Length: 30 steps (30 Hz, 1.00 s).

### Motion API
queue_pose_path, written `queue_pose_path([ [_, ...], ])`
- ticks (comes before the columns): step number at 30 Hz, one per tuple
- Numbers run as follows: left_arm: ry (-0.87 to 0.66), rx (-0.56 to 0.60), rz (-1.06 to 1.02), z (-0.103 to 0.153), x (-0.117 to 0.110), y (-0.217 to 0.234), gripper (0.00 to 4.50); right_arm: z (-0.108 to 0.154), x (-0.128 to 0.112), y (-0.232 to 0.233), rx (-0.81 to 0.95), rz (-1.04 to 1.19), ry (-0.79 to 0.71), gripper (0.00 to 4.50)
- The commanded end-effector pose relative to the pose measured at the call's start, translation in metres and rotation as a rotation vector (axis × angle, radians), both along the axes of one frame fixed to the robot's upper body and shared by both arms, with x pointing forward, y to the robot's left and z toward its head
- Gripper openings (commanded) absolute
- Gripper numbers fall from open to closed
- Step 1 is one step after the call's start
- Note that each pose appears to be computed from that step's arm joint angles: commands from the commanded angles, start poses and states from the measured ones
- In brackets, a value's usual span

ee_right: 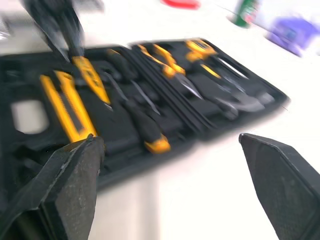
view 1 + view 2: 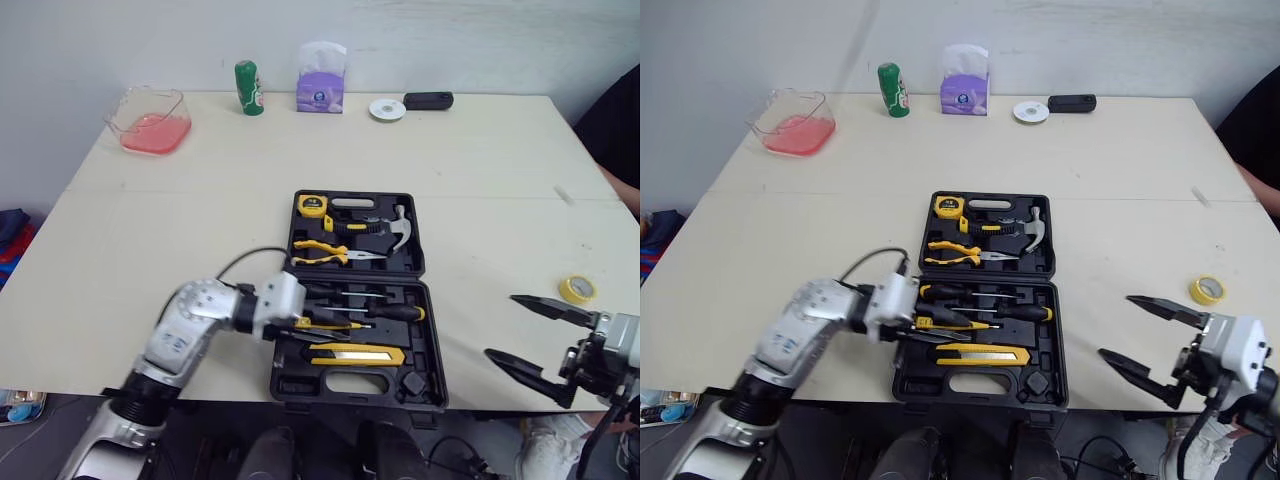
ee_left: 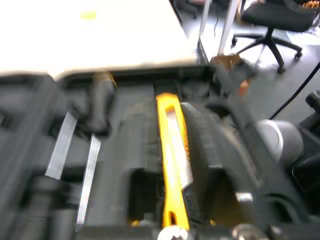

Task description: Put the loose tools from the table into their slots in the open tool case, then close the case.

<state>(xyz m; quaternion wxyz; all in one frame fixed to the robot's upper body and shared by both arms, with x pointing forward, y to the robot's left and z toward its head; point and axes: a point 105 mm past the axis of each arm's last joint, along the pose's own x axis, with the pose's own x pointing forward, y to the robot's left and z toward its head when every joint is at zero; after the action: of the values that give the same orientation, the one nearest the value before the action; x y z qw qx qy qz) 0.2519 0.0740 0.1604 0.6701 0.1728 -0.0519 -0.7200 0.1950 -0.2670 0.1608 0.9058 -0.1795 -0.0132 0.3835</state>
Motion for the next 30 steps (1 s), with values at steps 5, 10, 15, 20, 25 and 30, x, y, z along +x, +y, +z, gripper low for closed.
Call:
queue_pose_path([
  [5, -0.039, -0.024, 0.427, 0.008, 0.022, 0.093, 4.45, -0.007, -0.022, -0.096, 0.009, -0.435, -0.061, 4.5],
  [10, -0.076, -0.114, 0.869, 0.016, 0.03, 0.176, 4.45, -0.018, -0.056, -0.161, -0.008, -0.789, -0.139, 4.5],
  [15, -0.092, -0.032, 1.181, 0.004, 0.012, 0.257, 4.45, -0.035, -0.088, -0.202, -0.011, -1.067, -0.126, 4.5],
  [20, -0.073, -0.044, 1.408, -0.004, -0.01, 0.312, 4.45, -0.047, -0.115, -0.231, -0.013, -1.267, -0.098, 4.5],
  [25, -0.031, -0.058, 1.535, -0.019, -0.033, 0.335, 4.45, -0.049, -0.134, -0.244, 0.062, -1.363, -0.128, 4.5],
  [30, -0.026, -0.236, 1.578, 0.001, -0.021, 0.332, 4.45, -0.041, -0.112, -0.244, 0.084, -1.309, -0.178, 4.5],
])
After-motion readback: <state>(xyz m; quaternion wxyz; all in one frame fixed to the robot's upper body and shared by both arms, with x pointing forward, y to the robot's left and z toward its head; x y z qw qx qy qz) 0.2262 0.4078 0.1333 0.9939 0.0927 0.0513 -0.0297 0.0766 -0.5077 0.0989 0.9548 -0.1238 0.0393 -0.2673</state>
